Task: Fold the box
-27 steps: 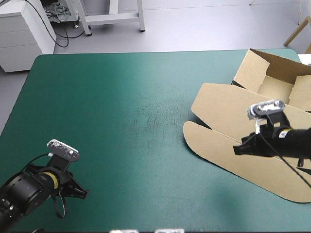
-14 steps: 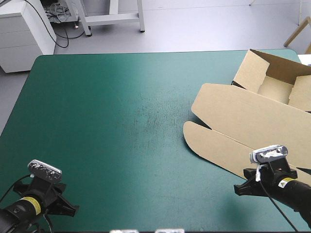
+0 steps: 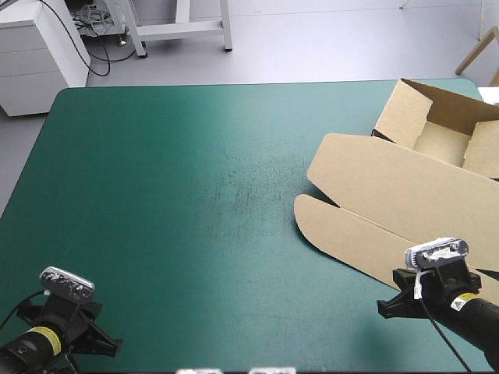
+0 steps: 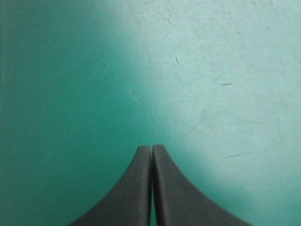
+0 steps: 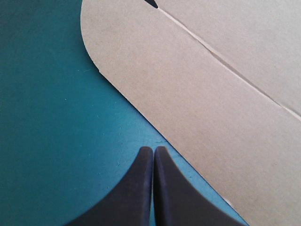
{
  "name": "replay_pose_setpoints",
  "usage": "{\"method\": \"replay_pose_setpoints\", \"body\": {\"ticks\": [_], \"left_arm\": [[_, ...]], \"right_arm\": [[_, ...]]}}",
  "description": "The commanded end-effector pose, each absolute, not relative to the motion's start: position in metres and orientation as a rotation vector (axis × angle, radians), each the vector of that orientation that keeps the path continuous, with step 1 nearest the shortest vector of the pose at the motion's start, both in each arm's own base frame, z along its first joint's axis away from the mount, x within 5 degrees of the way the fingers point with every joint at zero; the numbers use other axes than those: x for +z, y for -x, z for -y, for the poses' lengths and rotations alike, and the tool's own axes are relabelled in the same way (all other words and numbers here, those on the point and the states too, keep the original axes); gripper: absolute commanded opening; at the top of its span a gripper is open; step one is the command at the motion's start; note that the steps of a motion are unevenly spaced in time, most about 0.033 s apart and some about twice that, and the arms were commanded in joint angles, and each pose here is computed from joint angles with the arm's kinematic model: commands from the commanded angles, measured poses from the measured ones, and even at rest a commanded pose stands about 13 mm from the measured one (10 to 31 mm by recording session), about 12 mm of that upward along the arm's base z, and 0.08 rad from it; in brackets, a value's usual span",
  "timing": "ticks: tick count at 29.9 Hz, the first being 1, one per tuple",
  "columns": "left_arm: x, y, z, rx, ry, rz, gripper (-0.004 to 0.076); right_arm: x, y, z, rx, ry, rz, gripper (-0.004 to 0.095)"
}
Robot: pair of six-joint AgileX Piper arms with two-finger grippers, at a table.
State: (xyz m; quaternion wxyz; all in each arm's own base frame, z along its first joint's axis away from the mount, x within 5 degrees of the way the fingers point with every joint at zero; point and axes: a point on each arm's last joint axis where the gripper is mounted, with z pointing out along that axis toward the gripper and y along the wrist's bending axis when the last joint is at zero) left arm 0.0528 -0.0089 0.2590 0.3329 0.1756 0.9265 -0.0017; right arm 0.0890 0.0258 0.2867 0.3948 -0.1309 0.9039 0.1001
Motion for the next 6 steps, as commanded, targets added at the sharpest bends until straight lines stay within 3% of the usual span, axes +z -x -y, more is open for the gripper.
{"method": "replay_pose_setpoints", "body": {"ticks": [1,6], "left_arm": [[0.2681,-0.0565,0.0101,-0.012,-0.445,-2.371,-0.001],[0.2674,-0.0558,0.0092,-0.001,-0.445,-2.384,-0.001]], "right_arm": [[0.2981,-0.0929,-0.0268,0.263,0.314,-2.221,-0.0014],[0.2987,-0.0935,-0.0266,0.259,0.309,-2.212,-0.0019]]}}
